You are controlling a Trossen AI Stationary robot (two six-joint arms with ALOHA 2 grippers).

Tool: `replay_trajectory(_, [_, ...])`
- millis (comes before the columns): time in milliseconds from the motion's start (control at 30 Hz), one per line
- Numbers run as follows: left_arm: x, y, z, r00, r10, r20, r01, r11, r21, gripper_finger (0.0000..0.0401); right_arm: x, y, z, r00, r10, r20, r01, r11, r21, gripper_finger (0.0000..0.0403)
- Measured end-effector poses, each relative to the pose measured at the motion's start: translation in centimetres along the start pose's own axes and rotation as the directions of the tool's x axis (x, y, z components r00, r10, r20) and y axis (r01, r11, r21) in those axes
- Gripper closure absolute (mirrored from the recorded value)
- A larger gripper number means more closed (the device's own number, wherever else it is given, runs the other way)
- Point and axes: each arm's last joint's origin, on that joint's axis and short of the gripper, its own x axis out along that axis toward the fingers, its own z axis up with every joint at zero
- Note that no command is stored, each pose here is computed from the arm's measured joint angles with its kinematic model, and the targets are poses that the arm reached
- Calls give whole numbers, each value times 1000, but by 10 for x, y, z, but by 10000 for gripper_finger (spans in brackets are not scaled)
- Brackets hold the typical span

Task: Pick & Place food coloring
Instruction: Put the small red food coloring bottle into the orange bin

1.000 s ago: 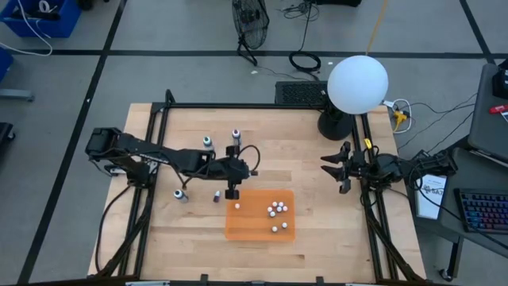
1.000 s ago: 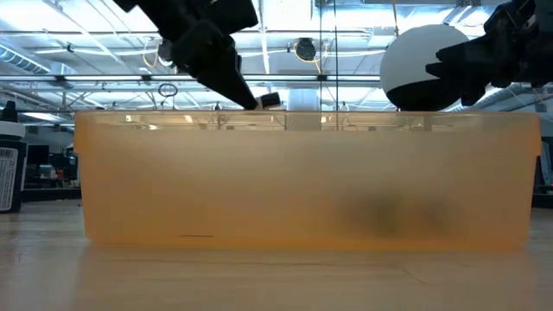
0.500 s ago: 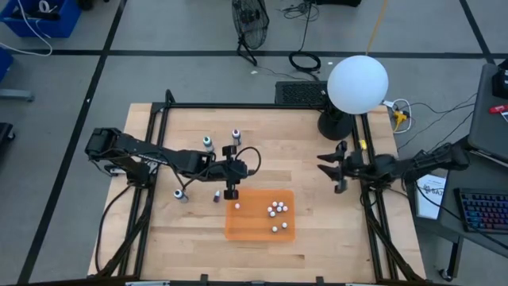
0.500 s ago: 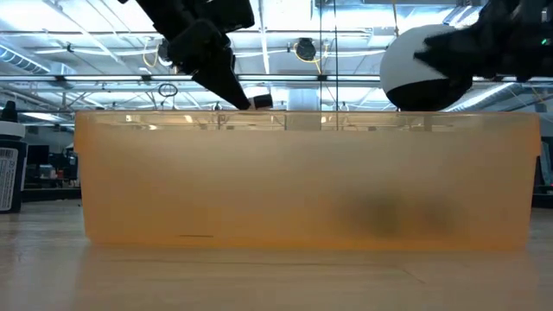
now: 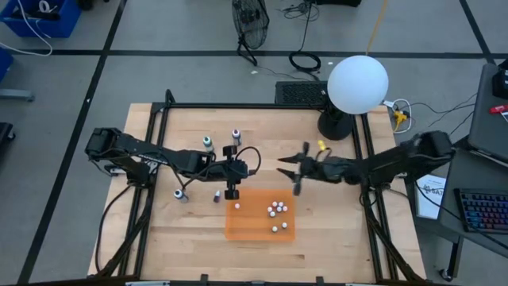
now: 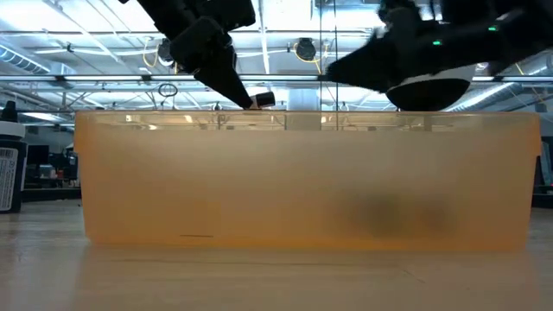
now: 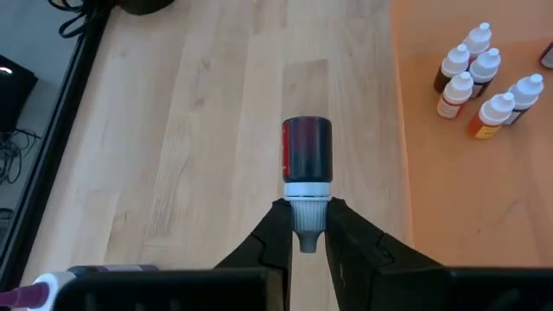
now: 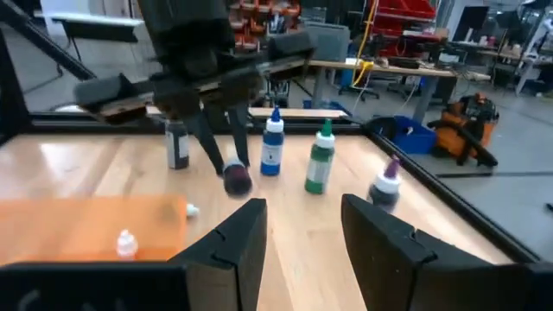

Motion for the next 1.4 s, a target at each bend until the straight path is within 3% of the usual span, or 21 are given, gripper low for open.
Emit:
replay_trajectory(133, [0, 0, 0, 1000, -4, -3, 4, 1000, 4, 351, 33, 6, -7, 998, -5, -67, 2, 999, -42, 258])
replay_trajectory(267, [0, 0, -2, 1000, -7, -20, 7, 1000, 10, 351, 54, 12, -9, 993, 93, -78, -96, 995, -37, 239])
replay_trajectory(633, [0, 0, -5, 999, -6, -47, 7, 1000, 20, 351, 65, 16, -9, 990, 115, -87, -115, 993, 0, 157])
replay_trajectory(1400, [0, 0, -4, 999, -10, -43, 10, 1000, 17, 351, 70, 12, -8, 985, 166, -41, -163, 985, 57, 167])
